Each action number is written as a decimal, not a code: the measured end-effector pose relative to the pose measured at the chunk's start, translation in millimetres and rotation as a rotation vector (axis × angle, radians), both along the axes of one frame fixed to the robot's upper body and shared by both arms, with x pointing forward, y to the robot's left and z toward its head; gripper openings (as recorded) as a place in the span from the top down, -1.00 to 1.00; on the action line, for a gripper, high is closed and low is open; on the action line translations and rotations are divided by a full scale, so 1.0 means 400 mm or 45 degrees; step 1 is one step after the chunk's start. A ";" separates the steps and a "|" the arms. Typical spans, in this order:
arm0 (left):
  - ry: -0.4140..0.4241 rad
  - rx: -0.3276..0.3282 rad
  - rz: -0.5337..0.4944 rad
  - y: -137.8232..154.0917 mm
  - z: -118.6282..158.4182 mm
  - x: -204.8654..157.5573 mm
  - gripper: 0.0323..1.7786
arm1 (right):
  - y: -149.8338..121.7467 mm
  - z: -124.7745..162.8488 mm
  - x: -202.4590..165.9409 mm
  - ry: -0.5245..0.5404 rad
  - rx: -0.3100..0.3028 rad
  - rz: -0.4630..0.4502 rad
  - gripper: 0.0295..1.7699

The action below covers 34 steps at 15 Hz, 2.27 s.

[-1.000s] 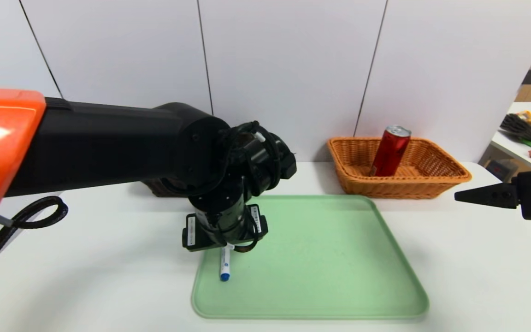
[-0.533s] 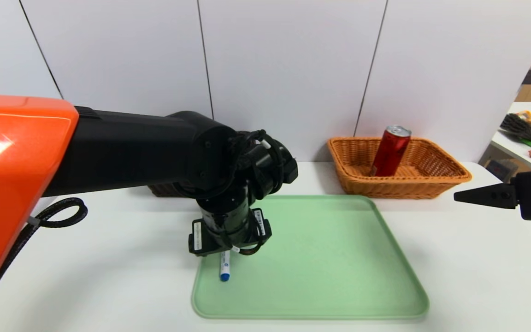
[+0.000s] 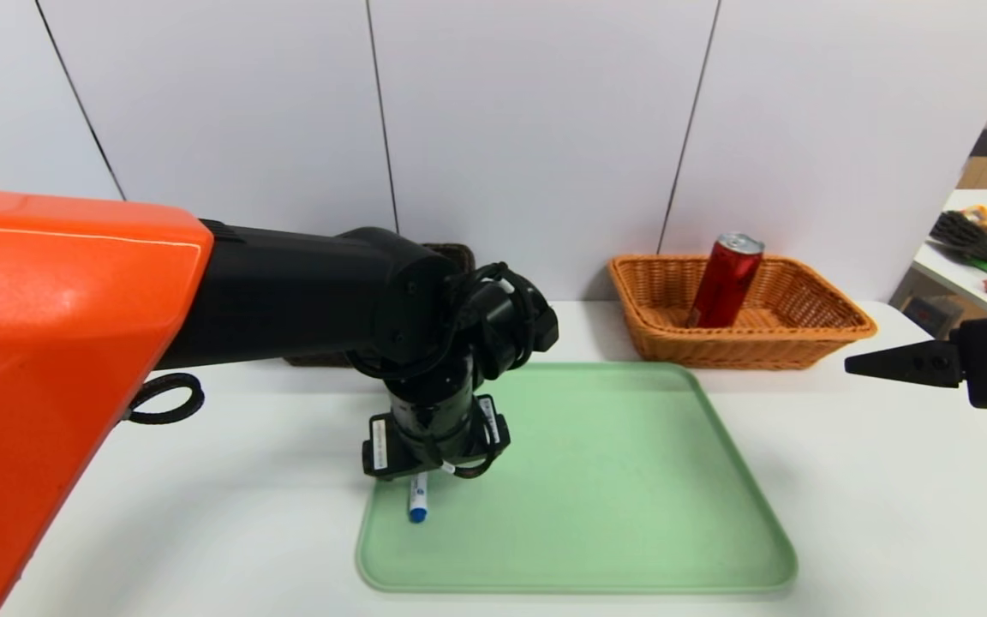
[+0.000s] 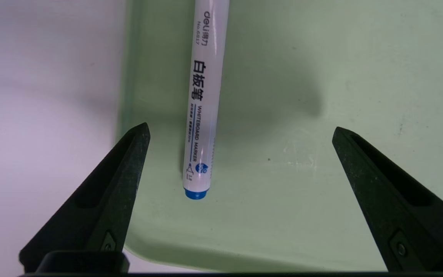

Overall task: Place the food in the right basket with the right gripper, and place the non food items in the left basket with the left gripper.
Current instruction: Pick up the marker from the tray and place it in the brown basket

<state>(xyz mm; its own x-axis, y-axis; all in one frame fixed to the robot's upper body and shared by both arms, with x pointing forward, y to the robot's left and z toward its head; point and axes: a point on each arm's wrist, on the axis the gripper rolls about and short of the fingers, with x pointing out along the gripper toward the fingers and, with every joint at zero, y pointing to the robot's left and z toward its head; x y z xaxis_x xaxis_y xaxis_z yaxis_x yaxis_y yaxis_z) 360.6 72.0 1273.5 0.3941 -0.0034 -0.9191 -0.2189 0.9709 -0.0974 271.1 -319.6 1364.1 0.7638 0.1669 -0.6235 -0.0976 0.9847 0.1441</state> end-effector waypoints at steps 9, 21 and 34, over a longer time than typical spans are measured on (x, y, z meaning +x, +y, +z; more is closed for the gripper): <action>0.021 0.024 0.006 -0.006 -0.026 0.011 -0.90 | -0.006 0.001 0.001 -0.002 0.000 -0.014 -0.92; 0.025 0.041 0.008 -0.013 -0.043 0.020 -0.90 | -0.010 0.001 0.001 -0.002 0.004 -0.021 -0.92; 0.033 0.058 0.002 -0.015 -0.050 0.020 -0.26 | -0.011 0.004 0.002 -0.010 0.003 -0.023 -0.92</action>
<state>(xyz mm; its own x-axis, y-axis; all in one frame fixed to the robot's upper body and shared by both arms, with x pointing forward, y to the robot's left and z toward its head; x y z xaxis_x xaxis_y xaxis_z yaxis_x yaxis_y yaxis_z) 368.5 65.9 1253.6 0.3704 0.0396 -0.9280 -0.2224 0.9738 -0.0472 272.0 -324.0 1365.8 0.7714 0.1548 -0.6172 -0.0813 0.9860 0.1457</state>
